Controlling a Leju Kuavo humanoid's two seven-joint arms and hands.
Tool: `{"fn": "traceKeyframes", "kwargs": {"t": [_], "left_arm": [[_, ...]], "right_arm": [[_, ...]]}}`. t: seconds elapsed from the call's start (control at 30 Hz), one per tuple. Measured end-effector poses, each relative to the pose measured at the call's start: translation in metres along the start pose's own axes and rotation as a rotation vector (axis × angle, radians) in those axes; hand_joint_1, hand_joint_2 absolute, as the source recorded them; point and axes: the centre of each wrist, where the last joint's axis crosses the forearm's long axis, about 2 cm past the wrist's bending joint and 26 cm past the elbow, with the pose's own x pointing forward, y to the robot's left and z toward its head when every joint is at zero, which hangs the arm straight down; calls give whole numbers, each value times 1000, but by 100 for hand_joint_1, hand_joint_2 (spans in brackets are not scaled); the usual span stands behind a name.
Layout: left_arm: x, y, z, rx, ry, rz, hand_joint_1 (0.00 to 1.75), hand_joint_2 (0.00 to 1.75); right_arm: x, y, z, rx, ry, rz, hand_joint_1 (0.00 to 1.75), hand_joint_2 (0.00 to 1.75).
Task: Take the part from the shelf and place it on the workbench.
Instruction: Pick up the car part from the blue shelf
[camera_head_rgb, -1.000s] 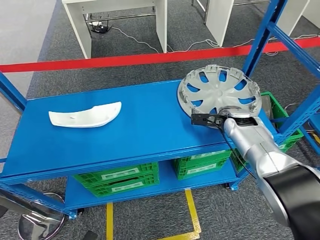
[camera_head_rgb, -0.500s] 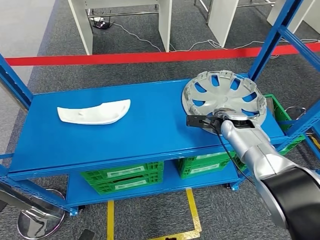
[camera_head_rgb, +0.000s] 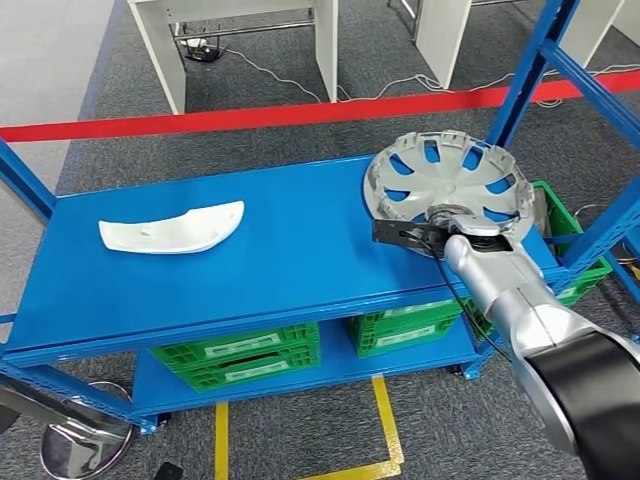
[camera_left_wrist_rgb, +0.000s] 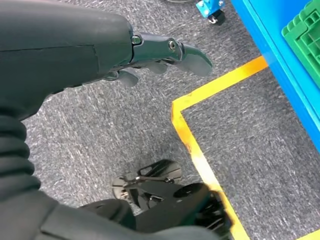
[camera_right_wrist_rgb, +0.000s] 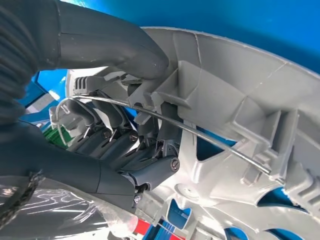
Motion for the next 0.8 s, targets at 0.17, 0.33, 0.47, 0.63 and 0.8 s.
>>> {"fn": "traceKeyframes", "kwargs": {"t": [0.17, 0.33, 0.47, 0.63, 0.8], "left_arm": [[-1, 2, 0, 20, -3, -7, 0, 175], [-1, 5, 0, 93, 15, -38, 0, 175], [-2, 4, 1, 122, 40, -47, 0, 175], [-4, 3, 3, 139, 52, -46, 0, 175], [-6, 3, 4, 154, 67, -49, 0, 175]], "right_arm": [[2, -2, 1, -25, -14, -16, 175, 175], [8, -9, 4, -100, -84, -99, 175, 175], [14, -10, 8, -131, -148, -168, 175, 175], [19, -26, 17, -226, -192, -205, 175, 175], [24, -33, 27, -315, -223, -232, 175, 175]]}}
